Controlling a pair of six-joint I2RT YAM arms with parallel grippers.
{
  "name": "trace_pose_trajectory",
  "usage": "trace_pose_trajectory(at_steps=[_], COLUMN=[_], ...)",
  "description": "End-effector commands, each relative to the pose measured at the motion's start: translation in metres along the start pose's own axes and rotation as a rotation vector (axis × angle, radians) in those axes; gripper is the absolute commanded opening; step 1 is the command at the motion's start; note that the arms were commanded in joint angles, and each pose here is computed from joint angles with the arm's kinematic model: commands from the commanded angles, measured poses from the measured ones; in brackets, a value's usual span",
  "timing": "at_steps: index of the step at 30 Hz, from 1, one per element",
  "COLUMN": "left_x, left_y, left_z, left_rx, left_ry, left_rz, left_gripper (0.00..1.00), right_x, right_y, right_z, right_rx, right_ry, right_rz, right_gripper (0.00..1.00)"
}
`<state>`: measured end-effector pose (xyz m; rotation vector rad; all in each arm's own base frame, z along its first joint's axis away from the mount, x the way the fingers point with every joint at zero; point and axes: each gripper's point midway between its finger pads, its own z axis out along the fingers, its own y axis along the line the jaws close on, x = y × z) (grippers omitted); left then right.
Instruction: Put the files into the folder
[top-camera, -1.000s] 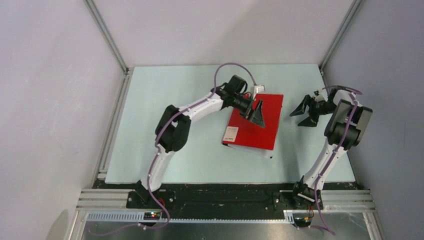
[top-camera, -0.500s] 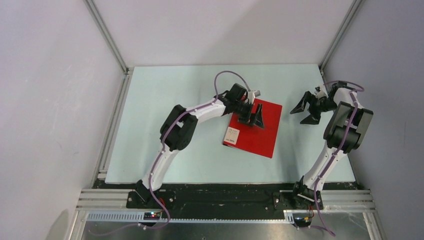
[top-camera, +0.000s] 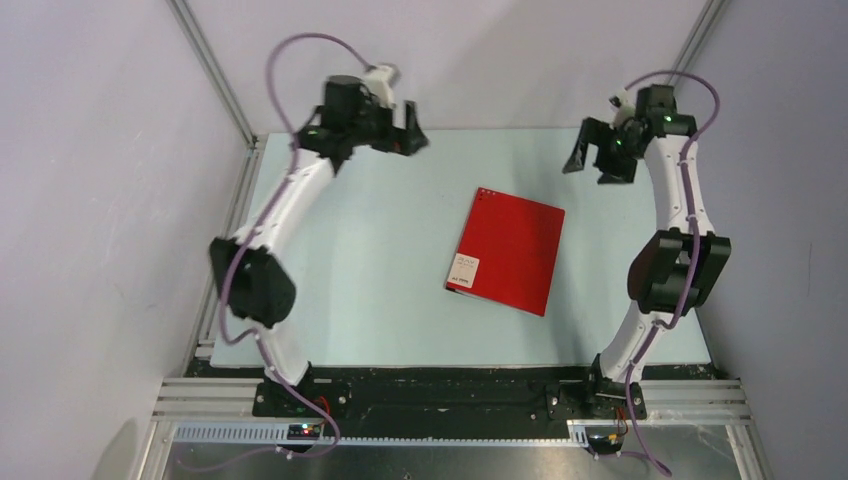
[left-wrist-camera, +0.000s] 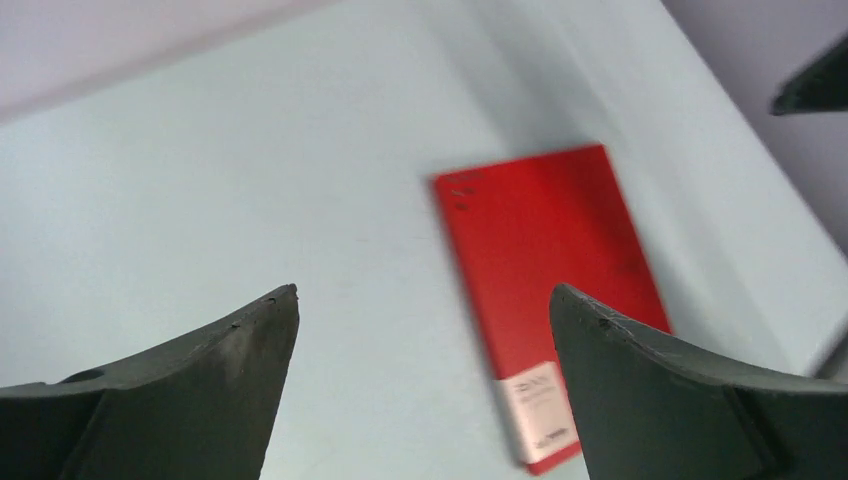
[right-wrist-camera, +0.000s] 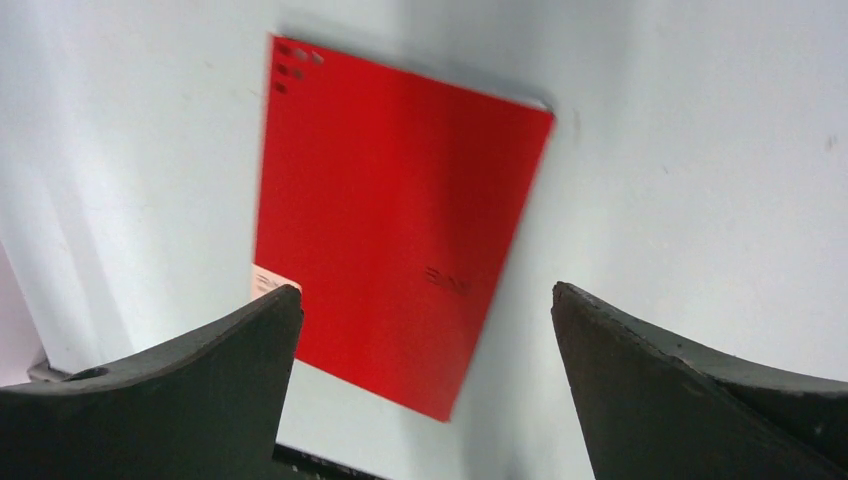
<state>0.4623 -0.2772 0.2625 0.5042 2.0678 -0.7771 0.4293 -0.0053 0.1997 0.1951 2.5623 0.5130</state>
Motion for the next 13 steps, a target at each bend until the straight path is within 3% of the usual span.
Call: trace_pose_trajectory(at_steps=[1,6,13], left_x=[-0.024,-0.045,-0.029], left_y=[0.046,0.091,0.096], left_z=[-0.082,-0.147,-0.177], left_rx=[-0.28,-0.609,-0.724], left_ry=[-0.056,-0.144,-0.176], left_rz=[0.17,0.145,0.055], left_gripper=[1.0,1.0,1.0], right_x=[-0.04,-0.054,-0.046], right_y=[0.051,0.07,0.073], right_z=[-0.046,-0.079,-0.086], right_rx=[0.053,0.097,0.087], right_ry=[-0.191,-0.331,-0.36], right_rz=[-0.04,-0.034,-0.018], right_gripper=[0.99,0.99,0.99])
